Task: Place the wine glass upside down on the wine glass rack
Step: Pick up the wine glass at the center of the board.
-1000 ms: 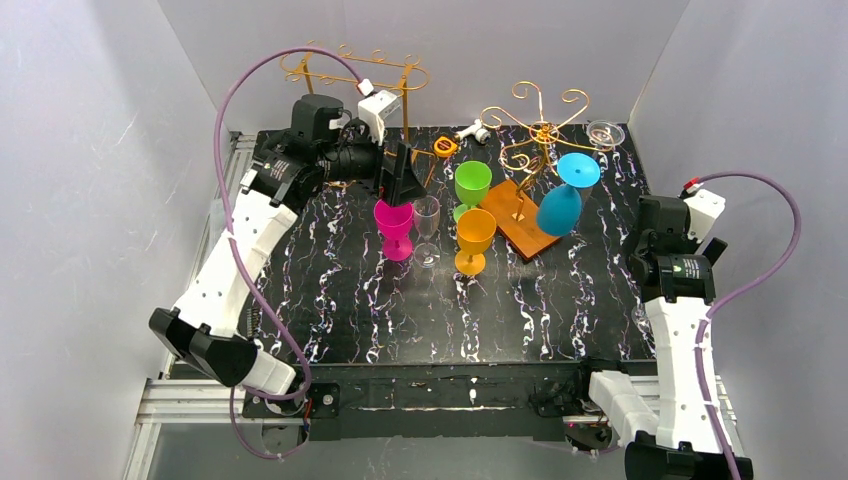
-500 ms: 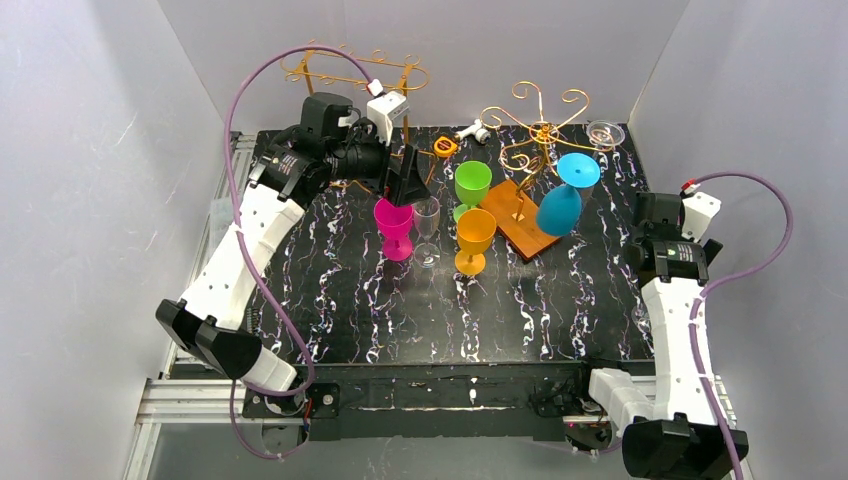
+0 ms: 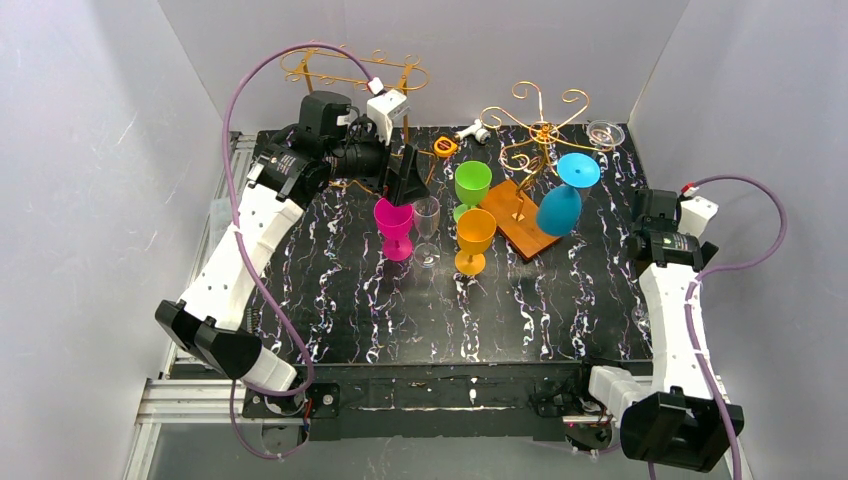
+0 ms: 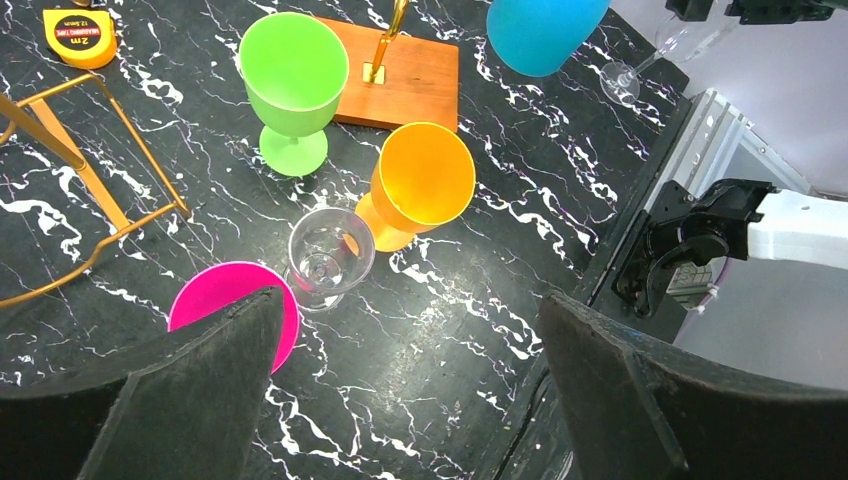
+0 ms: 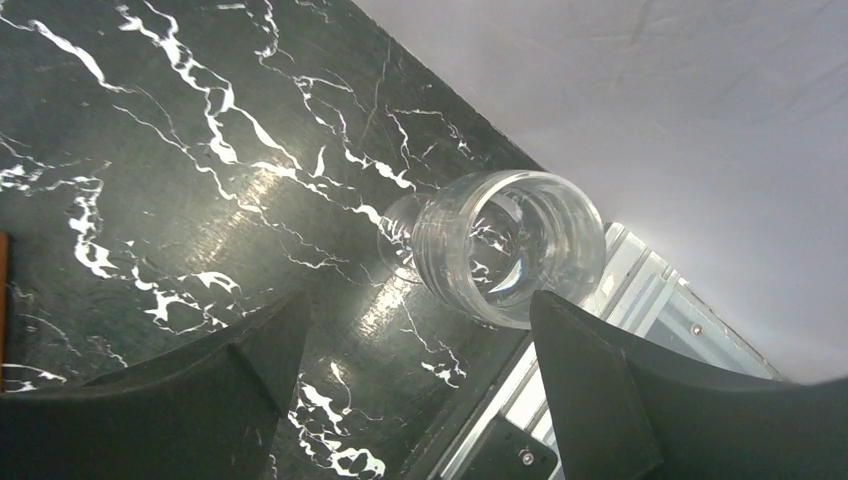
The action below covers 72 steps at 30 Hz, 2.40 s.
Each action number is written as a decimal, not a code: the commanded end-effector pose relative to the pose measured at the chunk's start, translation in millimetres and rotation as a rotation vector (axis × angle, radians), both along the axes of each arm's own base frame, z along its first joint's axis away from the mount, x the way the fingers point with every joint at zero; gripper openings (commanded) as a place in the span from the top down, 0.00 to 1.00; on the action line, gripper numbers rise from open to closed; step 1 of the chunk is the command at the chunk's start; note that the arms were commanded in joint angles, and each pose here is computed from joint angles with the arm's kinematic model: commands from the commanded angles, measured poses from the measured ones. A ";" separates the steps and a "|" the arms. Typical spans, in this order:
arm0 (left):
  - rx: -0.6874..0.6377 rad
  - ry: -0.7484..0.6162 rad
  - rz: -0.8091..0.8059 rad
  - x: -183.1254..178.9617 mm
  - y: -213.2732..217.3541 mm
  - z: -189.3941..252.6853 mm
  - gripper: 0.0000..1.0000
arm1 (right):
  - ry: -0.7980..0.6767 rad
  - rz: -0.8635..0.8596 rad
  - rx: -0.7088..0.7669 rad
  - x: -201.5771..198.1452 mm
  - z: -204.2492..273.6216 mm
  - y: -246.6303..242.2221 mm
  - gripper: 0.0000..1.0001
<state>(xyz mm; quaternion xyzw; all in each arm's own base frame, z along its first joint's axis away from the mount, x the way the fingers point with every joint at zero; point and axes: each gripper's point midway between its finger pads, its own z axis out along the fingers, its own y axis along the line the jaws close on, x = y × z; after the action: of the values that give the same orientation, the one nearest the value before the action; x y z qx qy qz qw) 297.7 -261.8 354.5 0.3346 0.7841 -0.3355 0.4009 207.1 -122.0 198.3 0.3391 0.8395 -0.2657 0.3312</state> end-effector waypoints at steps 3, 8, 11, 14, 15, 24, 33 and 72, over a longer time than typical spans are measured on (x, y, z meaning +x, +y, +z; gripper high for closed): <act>-0.009 -0.080 -0.025 -7.0 2.9 22.3 0.01 | -0.027 -0.056 0.008 9.1 -9.4 -7.6 0.12; 0.008 -0.103 -0.033 -8.7 6.4 20.4 0.01 | -0.015 -0.069 -0.015 7.6 -10.4 -11.9 0.14; 0.016 -0.110 -0.034 -9.0 7.8 18.7 0.01 | -0.009 -0.076 -0.004 9.4 -15.6 -13.2 0.17; 0.021 -0.124 -0.037 -9.8 9.6 19.6 0.01 | 0.001 -0.075 0.015 12.8 -23.7 -12.9 0.29; 0.023 -0.131 -0.037 -10.5 10.4 20.5 0.01 | 0.002 -0.074 0.022 14.6 -25.7 -12.5 0.32; 0.003 -0.192 -0.062 -16.6 11.8 33.3 0.01 | 0.049 -0.076 0.066 17.5 -46.8 -12.0 0.52; 0.002 -0.232 -0.070 -24.5 17.0 40.0 0.01 | 0.036 -0.052 0.096 16.2 -43.4 -6.0 0.99; -0.240 0.253 -0.078 -90.4 0.4 -0.5 0.01 | -0.570 1.040 0.769 -10.5 269.7 220.7 0.99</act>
<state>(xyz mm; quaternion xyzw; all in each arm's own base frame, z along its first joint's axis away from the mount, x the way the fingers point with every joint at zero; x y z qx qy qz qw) 228.8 -255.3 339.8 0.3216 0.7721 -0.4190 0.3534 200.1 69.2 432.2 0.0983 0.8339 0.2582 0.4778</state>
